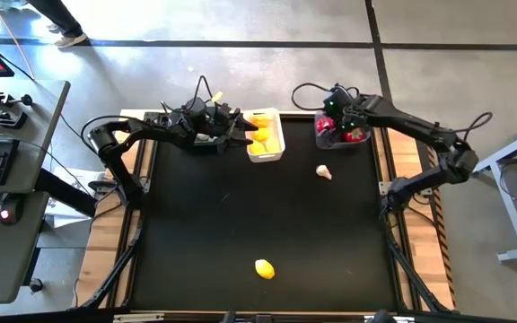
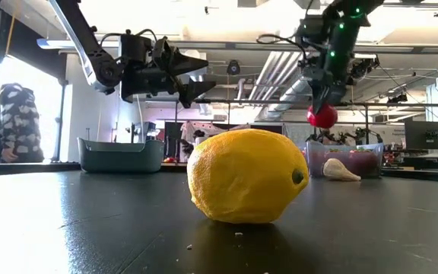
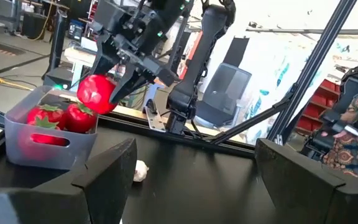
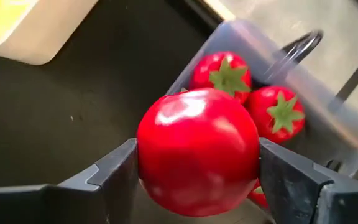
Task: Sort produce into baskets
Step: Put the red tomato into the transparent bin, then put the yellow lemon into the white bin
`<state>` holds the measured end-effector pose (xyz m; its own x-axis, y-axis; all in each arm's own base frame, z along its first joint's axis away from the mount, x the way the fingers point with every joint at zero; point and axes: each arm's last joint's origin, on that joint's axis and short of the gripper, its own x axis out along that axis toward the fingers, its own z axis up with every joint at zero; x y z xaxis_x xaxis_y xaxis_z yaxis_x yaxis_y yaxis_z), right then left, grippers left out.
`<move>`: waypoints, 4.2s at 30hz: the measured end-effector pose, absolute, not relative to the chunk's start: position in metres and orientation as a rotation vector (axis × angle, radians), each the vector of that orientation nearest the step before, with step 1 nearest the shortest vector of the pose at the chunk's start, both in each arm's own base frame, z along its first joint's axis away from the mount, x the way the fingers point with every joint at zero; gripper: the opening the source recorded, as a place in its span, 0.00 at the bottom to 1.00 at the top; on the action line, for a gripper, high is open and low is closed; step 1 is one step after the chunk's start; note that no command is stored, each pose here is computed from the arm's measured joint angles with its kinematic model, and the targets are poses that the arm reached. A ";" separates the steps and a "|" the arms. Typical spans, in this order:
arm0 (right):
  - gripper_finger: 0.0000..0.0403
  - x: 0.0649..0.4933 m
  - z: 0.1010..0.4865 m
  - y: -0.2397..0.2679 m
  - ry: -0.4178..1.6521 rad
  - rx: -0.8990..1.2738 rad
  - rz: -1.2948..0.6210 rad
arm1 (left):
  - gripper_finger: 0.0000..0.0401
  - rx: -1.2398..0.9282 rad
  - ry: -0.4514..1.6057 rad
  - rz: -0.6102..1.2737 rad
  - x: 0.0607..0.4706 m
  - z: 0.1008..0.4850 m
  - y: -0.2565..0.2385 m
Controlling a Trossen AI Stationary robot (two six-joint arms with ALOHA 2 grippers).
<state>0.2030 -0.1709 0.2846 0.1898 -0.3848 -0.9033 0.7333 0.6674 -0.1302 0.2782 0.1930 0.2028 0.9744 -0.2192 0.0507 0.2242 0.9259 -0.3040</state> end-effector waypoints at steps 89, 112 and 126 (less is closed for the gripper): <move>0.00 0.190 0.241 -0.181 1.016 0.113 -0.895 | 0.78 -0.268 -0.019 -0.182 0.284 0.201 0.187; 0.00 0.225 0.196 -0.077 0.326 0.014 -0.620 | 0.03 -0.155 0.009 -0.516 0.325 0.206 0.109; 0.00 0.217 0.172 -0.056 0.378 0.069 -0.554 | 0.00 0.067 0.317 -0.412 0.328 0.196 0.032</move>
<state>0.2174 -0.0558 0.1718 0.7834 -0.5007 -0.3681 0.5257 0.8499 -0.0372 0.3276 0.0318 0.1959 0.8681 -0.3830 -0.3158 0.4037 0.9149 0.0002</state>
